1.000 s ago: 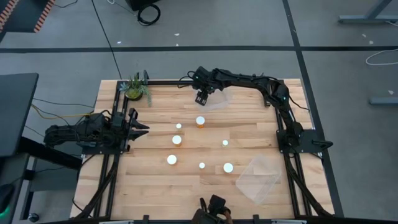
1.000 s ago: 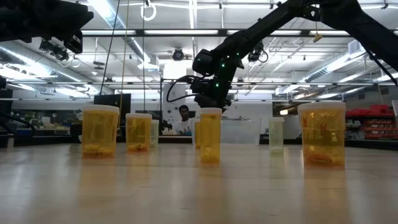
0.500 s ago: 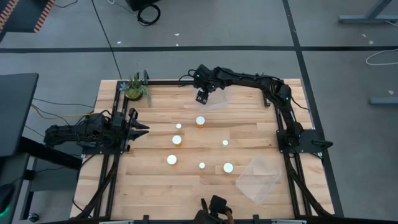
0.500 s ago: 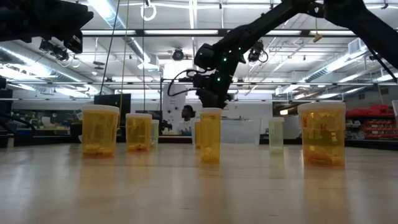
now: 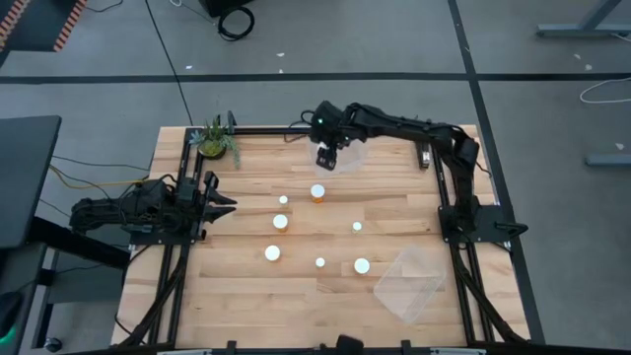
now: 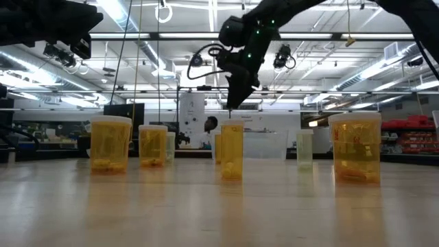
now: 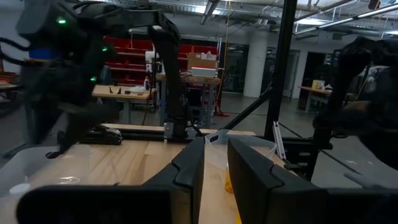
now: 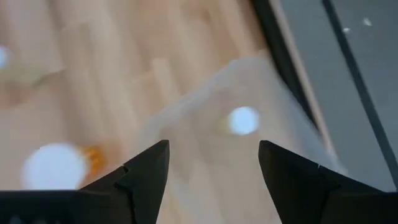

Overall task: Pick and place medicine bottles into bin by pill shape (circle, oval)
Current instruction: Put the right yellow pill bottle into the top transparent bin

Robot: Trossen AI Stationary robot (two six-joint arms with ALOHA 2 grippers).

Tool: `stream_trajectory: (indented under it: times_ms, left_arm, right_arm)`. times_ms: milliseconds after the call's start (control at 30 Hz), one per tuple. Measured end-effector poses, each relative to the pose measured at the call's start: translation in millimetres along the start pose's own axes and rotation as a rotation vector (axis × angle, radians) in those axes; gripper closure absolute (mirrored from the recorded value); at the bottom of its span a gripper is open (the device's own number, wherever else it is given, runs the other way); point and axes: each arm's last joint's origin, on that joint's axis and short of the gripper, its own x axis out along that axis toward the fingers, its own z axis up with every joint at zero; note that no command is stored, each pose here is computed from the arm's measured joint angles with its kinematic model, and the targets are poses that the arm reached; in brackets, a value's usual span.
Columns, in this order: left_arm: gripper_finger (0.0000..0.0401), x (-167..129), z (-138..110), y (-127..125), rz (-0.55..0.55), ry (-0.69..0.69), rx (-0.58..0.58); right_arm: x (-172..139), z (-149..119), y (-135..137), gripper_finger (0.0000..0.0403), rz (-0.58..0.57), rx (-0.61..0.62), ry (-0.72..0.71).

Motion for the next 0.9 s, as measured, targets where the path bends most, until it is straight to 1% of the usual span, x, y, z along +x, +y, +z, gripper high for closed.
stream_trajectory:
  times_ms: [167, 267, 367, 467, 600, 767, 900]
  left_arm:
    - [0.0317, 0, 0, 0, 0.0, 0.0, 0.0]
    - [0.0314, 0, 0, 0, 0.0, 0.0, 0.0]
    - [0.0316, 0, 0, 0, 0.0, 0.0, 0.0]
    - [0.032, 0, 0, 0, 0.001, 0.0, 0.0]
    - [0.0323, 0, 0, 0, 0.0, 0.0, 0.0]
    - [0.0316, 0, 0, 0, 0.0, 0.0, 0.0]
    - [0.0314, 0, 0, 0, 0.001, 0.0, 0.0]
  right_arm:
    - [-9, -5, 41, 0.0148, 0.067, -0.089, 0.049]
    - [-6, -18, 66, 0.0148, 0.096, -0.133, 0.093]
    - [-6, -36, 83, 0.0148, 0.108, -0.159, 0.128]
    - [-7, -54, 94, 0.0148, 0.105, -0.138, 0.12]
    - [-7, -78, 106, 0.0148, 0.106, -0.07, 0.098]
    - [-2, -111, 123, 0.0148, 0.001, -0.026, 0.162]
    - [1, -126, 139, 0.0148, -0.007, 0.013, 0.22]
